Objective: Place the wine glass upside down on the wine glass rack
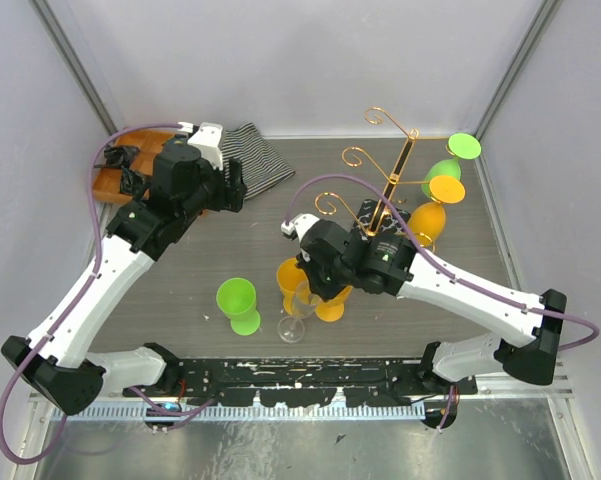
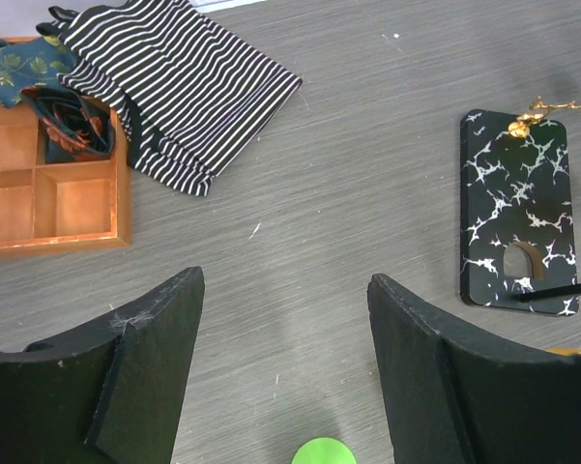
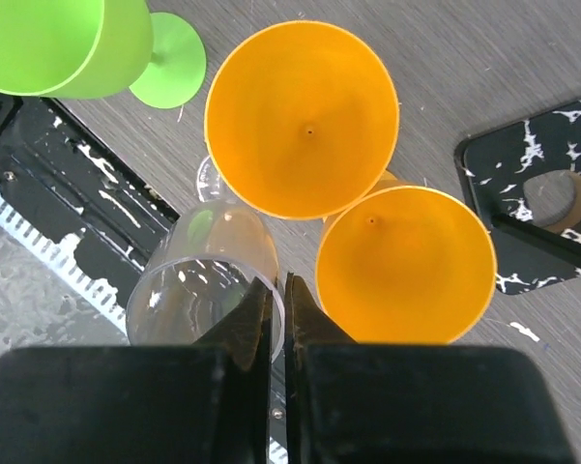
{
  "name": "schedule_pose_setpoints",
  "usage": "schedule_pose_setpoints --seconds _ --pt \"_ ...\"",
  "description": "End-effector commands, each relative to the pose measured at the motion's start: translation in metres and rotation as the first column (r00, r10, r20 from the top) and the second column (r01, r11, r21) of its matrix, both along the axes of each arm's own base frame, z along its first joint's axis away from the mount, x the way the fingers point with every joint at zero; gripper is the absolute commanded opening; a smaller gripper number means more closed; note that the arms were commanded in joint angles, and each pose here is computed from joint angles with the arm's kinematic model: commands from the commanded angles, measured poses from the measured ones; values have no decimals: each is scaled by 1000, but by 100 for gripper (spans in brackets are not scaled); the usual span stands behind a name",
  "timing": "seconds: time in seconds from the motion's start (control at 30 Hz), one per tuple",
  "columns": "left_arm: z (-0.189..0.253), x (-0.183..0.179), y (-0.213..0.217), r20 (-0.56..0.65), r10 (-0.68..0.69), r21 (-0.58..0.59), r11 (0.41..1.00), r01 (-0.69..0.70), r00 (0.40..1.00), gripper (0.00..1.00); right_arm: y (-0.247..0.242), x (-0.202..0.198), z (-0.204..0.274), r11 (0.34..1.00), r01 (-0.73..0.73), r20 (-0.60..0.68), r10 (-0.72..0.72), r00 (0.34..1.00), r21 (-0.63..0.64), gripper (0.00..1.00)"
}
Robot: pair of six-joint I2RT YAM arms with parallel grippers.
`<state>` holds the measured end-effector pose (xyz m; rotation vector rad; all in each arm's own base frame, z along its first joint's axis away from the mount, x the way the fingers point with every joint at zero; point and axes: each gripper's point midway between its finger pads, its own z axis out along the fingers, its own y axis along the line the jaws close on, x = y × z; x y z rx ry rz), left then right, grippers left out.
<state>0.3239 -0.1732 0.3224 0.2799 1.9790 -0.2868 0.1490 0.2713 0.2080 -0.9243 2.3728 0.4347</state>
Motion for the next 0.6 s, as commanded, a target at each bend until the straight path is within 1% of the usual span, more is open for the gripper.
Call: schedule_pose_setpoints --seconds 0.0,0.17,0.3,0.4,0.47,0.57 --pt "3 3 2 -4 11 14 1000 -11 1000 75 1 5 51 998 -8 72 3 997 67 1" --pt "11 1 5 5 13 22 1000 -13 1000 75 0 -6 92 992 -61 71 53 996 113 1" --pt "27 -1 11 31 30 22 999 -31 999 76 -3 -10 125 980 -94 110 75 991 173 1" --pt "46 -3 18 70 55 9 998 -56 996 76 -6 -7 154 960 -99 191 49 980 261 1" --pt "62 -6 22 99 67 -10 998 -67 993 76 -8 -3 180 935 -104 257 14 966 340 1" --pt "87 -13 26 149 75 -49 996 -69 986 76 -16 7 209 910 -97 350 -56 935 404 1"
